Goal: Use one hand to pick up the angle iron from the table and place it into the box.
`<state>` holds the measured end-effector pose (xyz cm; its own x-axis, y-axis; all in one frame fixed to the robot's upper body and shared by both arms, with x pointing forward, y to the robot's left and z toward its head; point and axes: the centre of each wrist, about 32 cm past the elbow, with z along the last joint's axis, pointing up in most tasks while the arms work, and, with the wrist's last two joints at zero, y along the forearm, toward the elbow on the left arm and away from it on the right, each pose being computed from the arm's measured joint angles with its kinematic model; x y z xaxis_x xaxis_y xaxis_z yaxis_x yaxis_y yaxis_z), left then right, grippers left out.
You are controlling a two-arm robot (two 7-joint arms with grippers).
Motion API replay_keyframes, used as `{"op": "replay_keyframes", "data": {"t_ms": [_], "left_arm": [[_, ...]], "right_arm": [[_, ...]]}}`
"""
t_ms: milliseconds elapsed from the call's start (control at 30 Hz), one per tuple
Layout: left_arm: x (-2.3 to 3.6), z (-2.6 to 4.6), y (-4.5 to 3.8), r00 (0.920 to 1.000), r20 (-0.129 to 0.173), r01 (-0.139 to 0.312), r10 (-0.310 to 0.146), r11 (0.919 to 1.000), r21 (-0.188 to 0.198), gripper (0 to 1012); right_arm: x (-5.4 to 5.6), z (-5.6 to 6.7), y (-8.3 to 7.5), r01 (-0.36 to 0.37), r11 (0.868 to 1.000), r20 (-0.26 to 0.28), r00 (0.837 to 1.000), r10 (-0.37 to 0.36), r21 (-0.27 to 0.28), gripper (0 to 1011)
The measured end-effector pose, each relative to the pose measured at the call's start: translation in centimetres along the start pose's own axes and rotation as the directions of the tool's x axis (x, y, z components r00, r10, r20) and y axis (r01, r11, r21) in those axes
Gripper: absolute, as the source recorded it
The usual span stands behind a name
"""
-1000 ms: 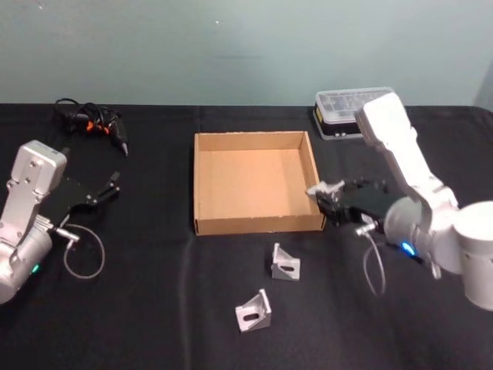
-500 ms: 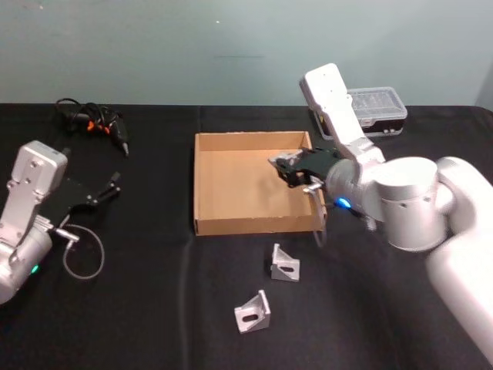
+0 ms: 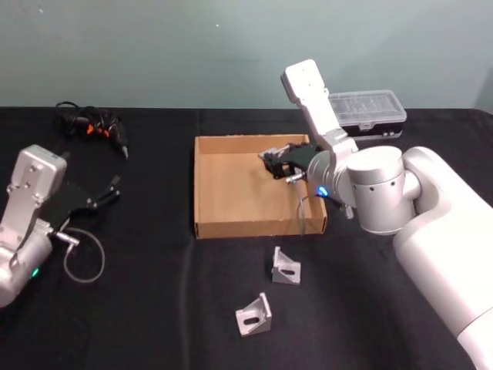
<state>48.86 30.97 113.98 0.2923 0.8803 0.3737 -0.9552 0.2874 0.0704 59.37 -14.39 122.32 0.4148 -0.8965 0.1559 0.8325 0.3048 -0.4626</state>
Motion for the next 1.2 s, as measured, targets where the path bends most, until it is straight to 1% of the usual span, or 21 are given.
{"op": "replay_keyframes", "data": {"t_ms": [100, 133, 267, 300, 367, 433, 500, 533, 667, 700, 900, 1000, 1100, 1200], "left_arm": [[0.00, 0.00, 0.00, 1.0000, 0.000, 0.000, 0.000, 1.0000, 0.000, 1005], [0.00, 0.00, 0.00, 1.0000, 0.000, 0.000, 0.000, 1.0000, 0.000, 1005], [0.00, 0.00, 0.00, 1.0000, 0.000, 0.000, 0.000, 1.0000, 0.000, 1005], [0.00, 0.00, 0.00, 1.0000, 0.000, 0.000, 0.000, 1.0000, 0.000, 1005], [0.00, 0.00, 0.00, 1.0000, 0.000, 0.000, 0.000, 1.0000, 0.000, 1005], [0.00, 0.00, 0.00, 1.0000, 0.000, 0.000, 0.000, 1.0000, 0.000, 1005], [0.00, 0.00, 0.00, 1.0000, 0.000, 0.000, 0.000, 1.0000, 0.000, 1005], [0.00, 0.00, 0.00, 1.0000, 0.000, 0.000, 0.000, 1.0000, 0.000, 1005], [0.00, 0.00, 0.00, 1.0000, 0.000, 0.000, 0.000, 1.0000, 0.000, 1005], [0.00, 0.00, 0.00, 1.0000, 0.000, 0.000, 0.000, 1.0000, 0.000, 1005], [0.00, 0.00, 0.00, 1.0000, 0.000, 0.000, 0.000, 1.0000, 0.000, 1005], [0.00, 0.00, 0.00, 1.0000, 0.000, 0.000, 0.000, 1.0000, 0.000, 1005], [0.00, 0.00, 0.00, 1.0000, 0.000, 0.000, 0.000, 1.0000, 0.000, 1005], [0.00, 0.00, 0.00, 1.0000, 0.000, 0.000, 0.000, 1.0000, 0.000, 1005]], "right_arm": [[0.0, 0.0, -0.1, 0.000, 1.000, 0.001, 1.000, 0.000, 0.002, 477], [0.0, 0.0, -0.2, 0.000, 1.000, 0.001, 1.000, 0.000, 0.004, 512], [0.1, 0.0, -0.2, 0.001, 1.000, 0.001, 1.000, -0.001, 0.005, 594], [0.1, -0.1, -0.3, 0.000, 1.000, 0.001, 1.000, 0.000, 0.005, 654], [0.1, -0.1, -0.3, 0.000, 1.000, 0.001, 1.000, 0.000, 0.006, 732], [0.1, -0.1, -0.3, 0.000, 1.000, 0.002, 1.000, 0.000, 0.006, 769], [0.1, -0.1, -0.4, 0.000, 1.000, 0.001, 1.000, 0.000, 0.006, 862], [0.1, -0.1, -0.4, 0.000, 1.000, 0.001, 1.000, 0.000, 0.006, 862], [0.1, -0.1, -0.4, 0.000, 1.000, 0.001, 1.000, 0.000, 0.007, 958], [0.1, -0.1, -0.4, 0.000, 1.000, 0.001, 1.000, 0.000, 0.007, 998], [0.1, -0.1, -0.4, -0.001, 1.000, 0.001, 1.000, 0.001, 0.007, 1004], [0.3, -0.3, -0.7, -0.002, 1.000, 0.011, 1.000, 0.002, 0.017, 1004], [0.7, -0.6, -1.4, 0.006, 0.999, 0.033, 0.999, -0.007, 0.039, 1004], [1.0, -0.7, -2.0, 0.004, 0.999, 0.040, 0.999, -0.006, 0.040, 1004]]}}
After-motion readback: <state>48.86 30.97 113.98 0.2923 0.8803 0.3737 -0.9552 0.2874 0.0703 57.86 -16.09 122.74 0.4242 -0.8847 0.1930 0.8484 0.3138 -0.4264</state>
